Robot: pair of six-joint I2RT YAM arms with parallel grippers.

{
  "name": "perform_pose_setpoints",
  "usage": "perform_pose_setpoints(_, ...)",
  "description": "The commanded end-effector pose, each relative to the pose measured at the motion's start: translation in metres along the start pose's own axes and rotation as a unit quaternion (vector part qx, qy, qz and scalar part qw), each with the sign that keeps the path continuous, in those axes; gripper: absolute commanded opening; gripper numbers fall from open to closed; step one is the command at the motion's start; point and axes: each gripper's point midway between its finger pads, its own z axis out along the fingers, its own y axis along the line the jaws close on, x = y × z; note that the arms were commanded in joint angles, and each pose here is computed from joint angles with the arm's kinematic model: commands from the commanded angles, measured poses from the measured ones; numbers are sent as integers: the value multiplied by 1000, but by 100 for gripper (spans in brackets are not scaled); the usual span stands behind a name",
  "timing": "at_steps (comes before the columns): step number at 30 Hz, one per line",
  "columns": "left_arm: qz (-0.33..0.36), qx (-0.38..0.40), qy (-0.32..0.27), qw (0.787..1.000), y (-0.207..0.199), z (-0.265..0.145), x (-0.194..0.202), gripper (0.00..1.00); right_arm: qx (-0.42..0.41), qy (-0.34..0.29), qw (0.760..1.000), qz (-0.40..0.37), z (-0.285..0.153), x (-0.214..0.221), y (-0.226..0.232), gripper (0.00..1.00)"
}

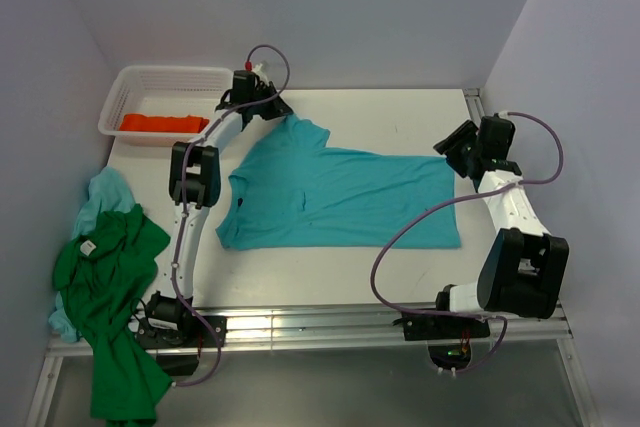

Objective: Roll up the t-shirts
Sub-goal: Fold the tshirt

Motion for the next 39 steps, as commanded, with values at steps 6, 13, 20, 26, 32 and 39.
perform_pose_setpoints(6,77,126,-74,986,-71,-17,-48,0,88,14,996,4,28,-6,-27,60)
perform_pose_setpoints(13,112,115,-113,981,-84,-49,-58,0,146,33,989,14,61,-16,-40,62)
perform_pose_setpoints(20,131,131,-124,975,-93,-67,-61,0,189,46,980,30,99,-26,-51,61)
perform_pose_setpoints(26,135,143,-139,971,-103,-80,-65,0,212,62,974,57,121,-24,-65,59)
perform_pose_setpoints(32,139,159,-145,967,-110,-89,-60,0,217,74,968,98,136,-21,-78,58)
perform_pose_setpoints(39,155,151,-148,965,-111,-96,-58,0,219,64,966,126,142,-23,-83,58)
